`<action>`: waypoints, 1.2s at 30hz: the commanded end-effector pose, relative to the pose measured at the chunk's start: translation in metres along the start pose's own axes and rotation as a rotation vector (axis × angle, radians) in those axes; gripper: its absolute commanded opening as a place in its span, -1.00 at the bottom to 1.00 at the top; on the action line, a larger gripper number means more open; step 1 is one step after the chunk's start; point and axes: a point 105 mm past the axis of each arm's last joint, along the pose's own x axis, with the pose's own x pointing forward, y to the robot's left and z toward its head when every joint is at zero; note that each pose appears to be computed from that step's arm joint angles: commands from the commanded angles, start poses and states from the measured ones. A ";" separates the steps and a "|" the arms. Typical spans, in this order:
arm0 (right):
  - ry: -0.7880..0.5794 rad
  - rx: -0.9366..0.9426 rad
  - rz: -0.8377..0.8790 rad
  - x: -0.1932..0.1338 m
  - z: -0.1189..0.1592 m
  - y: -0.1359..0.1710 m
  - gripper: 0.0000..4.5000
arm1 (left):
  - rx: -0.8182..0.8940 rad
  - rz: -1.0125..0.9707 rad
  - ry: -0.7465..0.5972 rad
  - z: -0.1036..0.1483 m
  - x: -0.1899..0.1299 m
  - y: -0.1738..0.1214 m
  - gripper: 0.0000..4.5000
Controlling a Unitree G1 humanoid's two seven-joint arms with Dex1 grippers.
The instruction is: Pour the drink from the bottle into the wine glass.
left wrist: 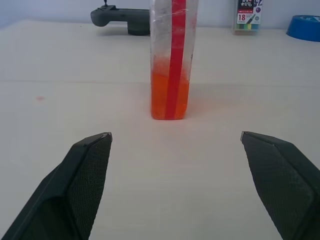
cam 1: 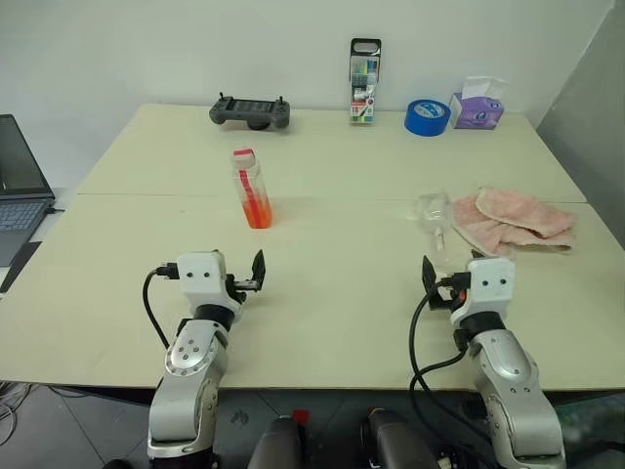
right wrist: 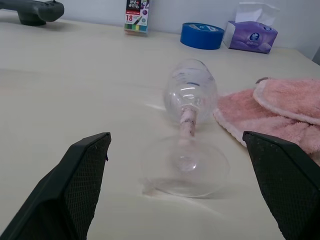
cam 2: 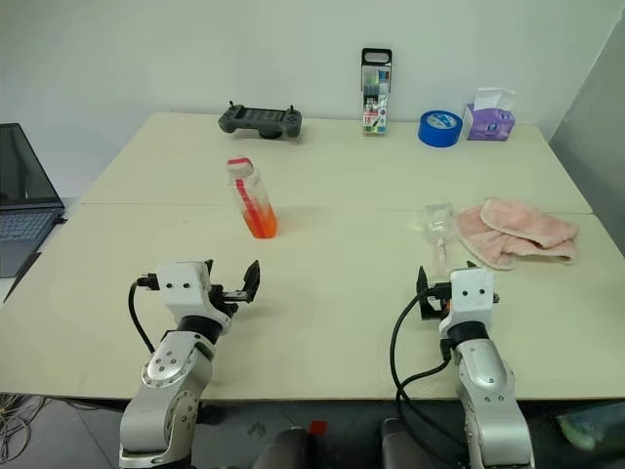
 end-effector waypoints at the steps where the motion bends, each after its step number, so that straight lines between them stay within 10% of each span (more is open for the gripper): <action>1: -0.059 -0.014 -0.034 -0.002 0.015 -0.007 1.00 | 0.041 0.021 -0.070 0.018 0.002 0.003 0.97; 14: -0.086 -0.043 0.028 0.000 0.022 -0.001 1.00 | 0.021 0.083 -0.100 0.020 0.005 0.005 0.97; 25: -0.182 -0.130 0.592 0.027 0.074 0.061 1.00 | 0.003 0.088 -0.189 0.041 0.057 -0.004 0.97; 36: -0.199 -0.156 0.741 0.038 0.089 0.090 1.00 | 0.013 -0.031 -0.228 0.062 0.087 -0.020 0.97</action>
